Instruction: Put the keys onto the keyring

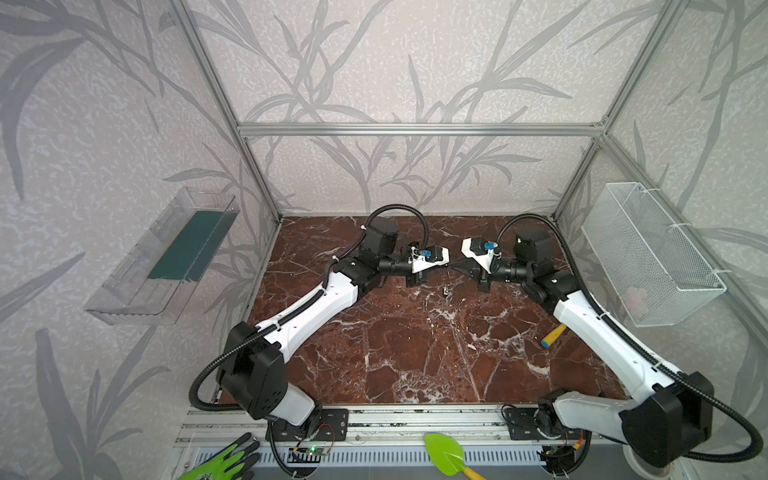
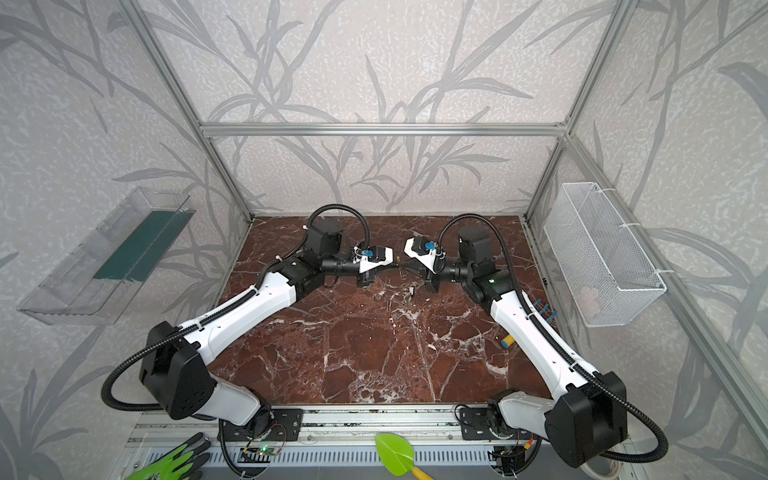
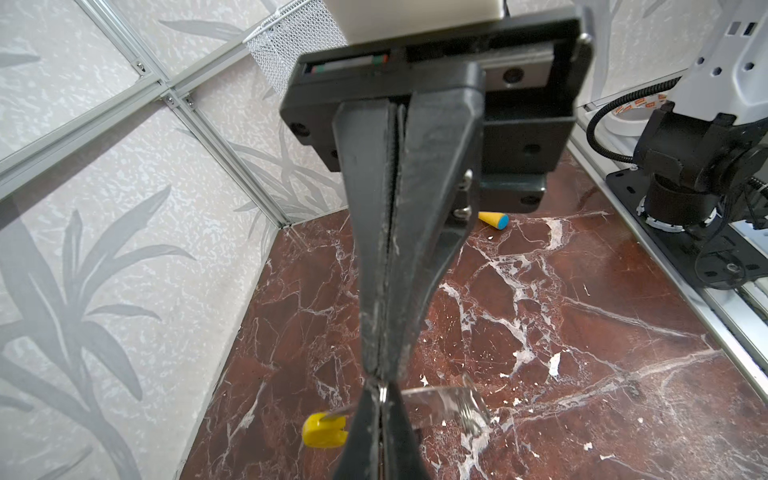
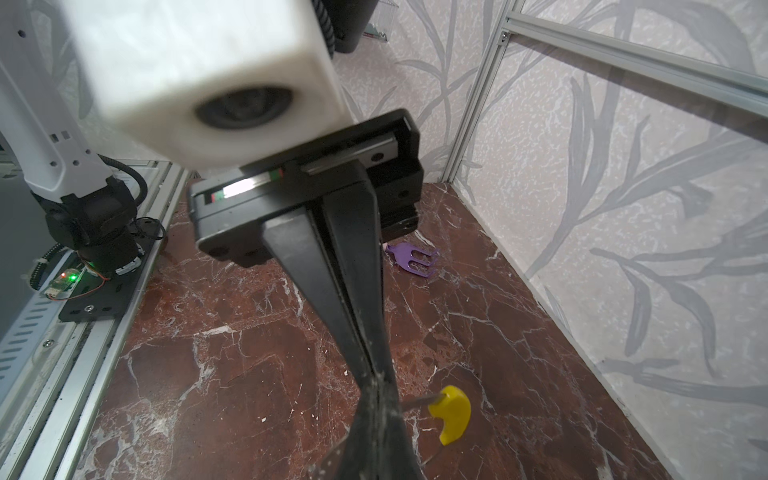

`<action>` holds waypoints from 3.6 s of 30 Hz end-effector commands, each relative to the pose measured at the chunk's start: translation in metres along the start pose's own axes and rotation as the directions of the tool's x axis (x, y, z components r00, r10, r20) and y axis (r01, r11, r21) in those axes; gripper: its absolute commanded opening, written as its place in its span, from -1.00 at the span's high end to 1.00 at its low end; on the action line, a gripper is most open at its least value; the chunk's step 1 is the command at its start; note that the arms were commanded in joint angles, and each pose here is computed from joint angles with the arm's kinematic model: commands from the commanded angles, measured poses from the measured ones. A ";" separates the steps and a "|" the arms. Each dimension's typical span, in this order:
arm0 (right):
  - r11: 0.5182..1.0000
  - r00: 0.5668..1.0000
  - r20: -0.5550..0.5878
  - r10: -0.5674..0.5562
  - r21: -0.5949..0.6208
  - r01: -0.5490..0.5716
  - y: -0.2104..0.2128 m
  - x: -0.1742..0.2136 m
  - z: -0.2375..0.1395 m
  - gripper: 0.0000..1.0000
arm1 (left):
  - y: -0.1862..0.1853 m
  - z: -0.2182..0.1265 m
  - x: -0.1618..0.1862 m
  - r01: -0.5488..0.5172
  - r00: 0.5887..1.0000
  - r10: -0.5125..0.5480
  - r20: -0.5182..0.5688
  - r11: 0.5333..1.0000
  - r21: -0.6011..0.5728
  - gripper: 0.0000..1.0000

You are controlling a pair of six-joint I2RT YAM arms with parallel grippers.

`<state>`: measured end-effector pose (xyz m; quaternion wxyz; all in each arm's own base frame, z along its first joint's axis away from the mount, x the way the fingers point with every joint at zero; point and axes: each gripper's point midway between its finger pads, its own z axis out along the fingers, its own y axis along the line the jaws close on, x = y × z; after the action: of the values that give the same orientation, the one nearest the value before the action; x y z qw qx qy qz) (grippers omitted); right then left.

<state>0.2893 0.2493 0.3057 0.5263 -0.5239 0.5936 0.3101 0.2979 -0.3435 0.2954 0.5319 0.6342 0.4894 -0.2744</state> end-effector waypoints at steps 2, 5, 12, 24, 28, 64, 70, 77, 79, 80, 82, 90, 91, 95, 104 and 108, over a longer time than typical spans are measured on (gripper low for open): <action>0.999 1.000 0.026 -0.008 0.053 0.007 -0.009 -0.008 -0.003 0.92 | -0.003 -0.007 -0.013 -0.051 0.998 0.051 0.027 0.999 -0.002 1.00; 0.996 1.000 0.025 -0.009 0.094 0.006 -0.014 -0.001 -0.007 0.58 | 0.001 -0.008 -0.014 -0.065 0.997 0.066 0.030 0.997 -0.028 1.00; 0.992 0.999 0.042 -0.006 0.125 0.001 -0.019 0.007 -0.014 0.50 | 0.004 -0.009 -0.019 -0.074 0.996 0.076 0.051 0.996 -0.043 1.00; 1.000 0.995 0.095 -0.005 0.031 0.002 -0.009 -0.004 -0.011 0.53 | 0.004 -0.007 -0.025 -0.072 0.994 0.074 0.080 0.997 -0.031 1.00; 1.000 0.996 0.089 0.009 -0.005 -0.008 -0.004 -0.002 -0.009 0.53 | 0.007 -0.007 -0.029 -0.074 0.992 0.077 0.095 0.997 -0.038 1.00; 0.295 0.402 -0.046 0.915 0.754 -0.587 -0.064 0.252 0.033 0.48 | 0.028 -0.057 0.014 0.109 0.990 -0.083 0.111 0.958 -0.263 1.00; 0.193 0.304 -0.025 0.952 0.820 -0.539 -0.068 0.274 0.044 0.43 | 0.024 -0.061 0.018 0.108 0.991 -0.083 0.101 0.957 -0.269 1.00; 0.241 0.284 -0.110 0.953 0.842 -0.483 -0.066 0.286 0.060 0.28 | 0.022 -0.067 0.024 0.106 0.993 -0.085 0.086 0.955 -0.277 1.00; 0.261 0.285 -0.135 0.949 0.842 -0.472 -0.060 0.288 0.065 0.26 | 0.022 -0.069 0.025 0.103 0.993 -0.083 0.082 0.954 -0.282 1.00; 0.262 0.275 -0.143 0.951 0.844 -0.469 -0.056 0.290 0.067 0.25 | 0.022 -0.070 0.026 0.105 0.993 -0.086 0.081 0.953 -0.284 1.00; 0.276 0.258 -0.171 0.951 0.844 -0.460 -0.050 0.293 0.071 0.25 | 0.022 -0.071 0.028 0.108 0.993 -0.089 0.078 0.952 -0.285 1.00; 0.310 0.210 -0.243 0.947 0.861 -0.403 -0.033 0.309 0.072 0.38 | 0.023 -0.074 0.030 0.109 0.993 -0.090 0.079 0.952 -0.287 1.00; 0.317 0.207 -0.253 0.945 0.862 -0.395 -0.032 0.310 0.071 0.42 | 0.023 -0.073 0.031 0.111 0.993 -0.092 0.078 0.952 -0.285 1.00; 0.353 0.205 -0.296 0.933 0.865 -0.358 -0.027 0.311 0.067 0.64 | 0.022 -0.073 0.031 0.110 0.993 -0.092 0.078 0.953 -0.283 1.00; 0.550 0.355 -0.457 0.815 0.804 -0.227 -0.036 0.270 0.053 0.94 | 0.023 -0.074 0.031 0.110 0.992 -0.088 0.088 0.952 -0.287 1.00; 0.538 0.358 -0.458 0.814 0.826 -0.165 -0.038 0.262 0.026 0.88 | 0.023 -0.075 0.031 0.111 0.992 -0.088 0.089 0.949 -0.294 1.00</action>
<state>0.3656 0.2129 0.0340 0.1918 -0.1472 0.9703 0.0000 0.3222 -0.2647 0.2855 0.6061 0.5103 0.5559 -0.2516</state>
